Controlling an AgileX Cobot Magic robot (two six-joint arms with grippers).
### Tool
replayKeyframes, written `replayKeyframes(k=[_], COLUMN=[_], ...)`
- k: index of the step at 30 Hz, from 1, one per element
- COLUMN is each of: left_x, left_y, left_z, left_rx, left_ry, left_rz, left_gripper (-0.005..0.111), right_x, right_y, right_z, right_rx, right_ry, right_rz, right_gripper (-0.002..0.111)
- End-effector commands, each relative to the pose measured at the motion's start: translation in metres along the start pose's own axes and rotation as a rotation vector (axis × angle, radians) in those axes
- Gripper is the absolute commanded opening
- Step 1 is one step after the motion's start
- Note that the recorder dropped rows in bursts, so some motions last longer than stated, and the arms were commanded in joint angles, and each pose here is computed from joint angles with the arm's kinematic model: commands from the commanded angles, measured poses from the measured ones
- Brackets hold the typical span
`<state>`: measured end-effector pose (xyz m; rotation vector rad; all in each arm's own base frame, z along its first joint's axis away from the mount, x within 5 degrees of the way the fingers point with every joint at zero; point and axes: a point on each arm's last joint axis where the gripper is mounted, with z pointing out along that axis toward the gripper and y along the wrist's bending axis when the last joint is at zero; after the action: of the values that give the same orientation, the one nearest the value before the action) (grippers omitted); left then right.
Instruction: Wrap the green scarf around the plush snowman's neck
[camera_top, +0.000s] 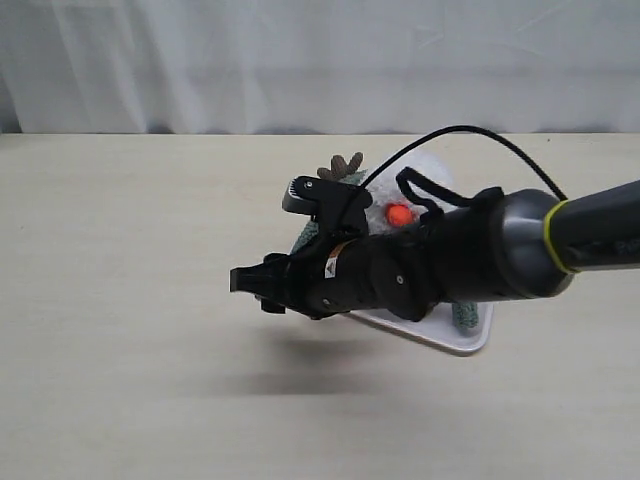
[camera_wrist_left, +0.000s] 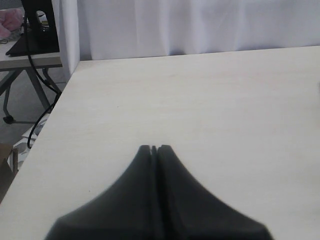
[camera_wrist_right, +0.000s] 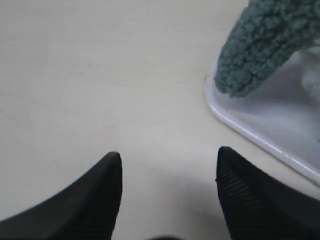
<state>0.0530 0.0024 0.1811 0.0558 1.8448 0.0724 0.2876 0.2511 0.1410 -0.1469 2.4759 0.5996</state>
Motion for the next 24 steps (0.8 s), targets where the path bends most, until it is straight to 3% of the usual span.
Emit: replayKeyframes(k=[1,5,11,24], left_x=[0.000,0.000,0.000,0.000], left_y=[0.000,0.000,0.000,0.000], left_z=[0.000,0.000,0.000,0.000], left_rx=[0.000,0.000,0.000,0.000], left_ry=[-0.006,-0.006,-0.008,-0.008], left_rz=[-0.001,-0.001,-0.001,-0.001], left_gripper=[0.000,0.000,0.000,0.000], right_x=[-0.004,-0.009,-0.010,-0.017], right_y=[-0.003,-0.017,-0.037,-0.037], right_z=[0.014,0.022,0.029,0.035], right_rx=[-0.036,-0.015,0.035,-0.009], right_ry=[-0.103,-0.145,-0.122,-0.248], right_rz=[0.016,0.113,0.144,0.139], right_gripper=[0.054,0.054,0.054,0.054])
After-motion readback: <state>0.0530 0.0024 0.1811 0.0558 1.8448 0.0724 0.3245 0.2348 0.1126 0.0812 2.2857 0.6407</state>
